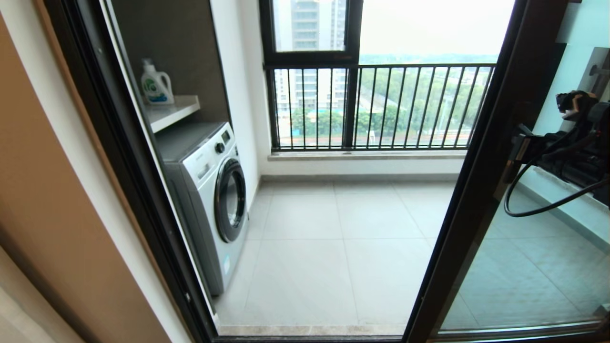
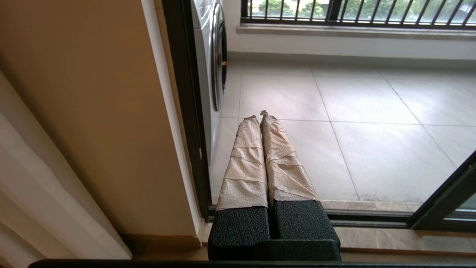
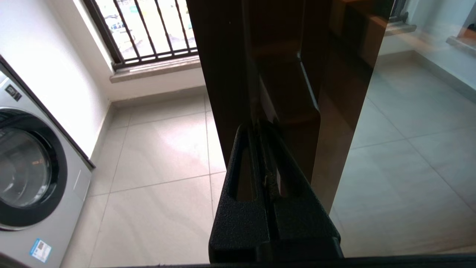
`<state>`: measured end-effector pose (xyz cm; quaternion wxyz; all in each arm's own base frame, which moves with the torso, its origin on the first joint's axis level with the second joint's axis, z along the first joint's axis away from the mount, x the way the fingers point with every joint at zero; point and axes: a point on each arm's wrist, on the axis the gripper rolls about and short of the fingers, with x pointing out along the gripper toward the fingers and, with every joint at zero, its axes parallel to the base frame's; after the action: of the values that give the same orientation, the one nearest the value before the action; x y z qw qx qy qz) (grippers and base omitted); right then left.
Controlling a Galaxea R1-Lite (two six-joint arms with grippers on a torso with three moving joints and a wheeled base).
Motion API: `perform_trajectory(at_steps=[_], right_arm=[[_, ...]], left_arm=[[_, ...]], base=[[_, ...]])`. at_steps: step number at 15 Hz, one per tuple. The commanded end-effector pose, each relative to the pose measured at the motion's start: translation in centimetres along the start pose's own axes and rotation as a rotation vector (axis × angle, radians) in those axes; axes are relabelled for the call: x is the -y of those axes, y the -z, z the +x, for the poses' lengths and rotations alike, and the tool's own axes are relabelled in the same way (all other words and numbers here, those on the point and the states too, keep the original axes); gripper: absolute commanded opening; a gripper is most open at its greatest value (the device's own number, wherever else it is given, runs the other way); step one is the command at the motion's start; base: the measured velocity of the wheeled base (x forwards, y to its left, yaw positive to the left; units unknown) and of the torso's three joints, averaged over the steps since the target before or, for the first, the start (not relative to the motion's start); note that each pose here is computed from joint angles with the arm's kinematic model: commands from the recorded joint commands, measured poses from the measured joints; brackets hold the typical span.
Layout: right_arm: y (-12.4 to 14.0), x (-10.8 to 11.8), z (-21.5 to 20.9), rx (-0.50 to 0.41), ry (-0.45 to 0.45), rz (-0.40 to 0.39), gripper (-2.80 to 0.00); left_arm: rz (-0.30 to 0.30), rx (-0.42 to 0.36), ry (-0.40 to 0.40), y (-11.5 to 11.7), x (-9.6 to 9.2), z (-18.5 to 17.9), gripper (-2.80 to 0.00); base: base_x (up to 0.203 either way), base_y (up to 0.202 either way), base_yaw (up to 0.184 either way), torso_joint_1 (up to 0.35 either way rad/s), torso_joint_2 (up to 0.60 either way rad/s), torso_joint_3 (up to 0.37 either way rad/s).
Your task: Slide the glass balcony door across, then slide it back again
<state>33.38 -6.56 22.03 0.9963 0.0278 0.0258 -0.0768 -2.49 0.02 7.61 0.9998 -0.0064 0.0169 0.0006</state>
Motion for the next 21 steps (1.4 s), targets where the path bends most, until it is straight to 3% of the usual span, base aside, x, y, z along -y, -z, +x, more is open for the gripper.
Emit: perform_trajectory(at_steps=[1,6,10,13,17,21], right_arm=[[-0.7,-0.7,-0.5,0.025,-0.032,-0.001,-2.80],[-2.6,-2.9,-4.2,0.082,-0.108,-0.004,-2.80],[-2.2,-3.0,-9.5,0.083,-0.114,-0.004,-2.80],[-1.5,-2.5,-15.9,0.119,-0.110,-0.018,-2.80],[-1.2,-2.0,-26.7,0.259,-0.099,-0.143,-2.80],[2.2,-1.3,-36.0,0.327,-0.064,-0.238,-2.80]], left_arm=[[-0.001,-0.002,0.000,0.0,0.0,0.0,-2.80],[-0.001,-0.001,0.000,0.0,0.0,0.0,-2.80],[-0.001,-0.001,0.000,0.0,0.0,0.0,-2.80],[-0.001,-0.001,0.000,0.0,0.0,0.0,-2.80],[-0.001,-0.001,0.000,0.0,0.0,0.0,-2.80],[-0.001,-0.001,0.000,0.0,0.0,0.0,-2.80]], base=[[0.000,0.000,0.000,0.000,0.00,0.000],[0.000,0.000,0.000,0.000,0.00,0.000],[0.000,0.000,0.000,0.000,0.00,0.000],[0.000,0.000,0.000,0.000,0.00,0.000],[0.000,0.000,0.000,0.000,0.00,0.000],[0.000,0.000,0.000,0.000,0.00,0.000]])
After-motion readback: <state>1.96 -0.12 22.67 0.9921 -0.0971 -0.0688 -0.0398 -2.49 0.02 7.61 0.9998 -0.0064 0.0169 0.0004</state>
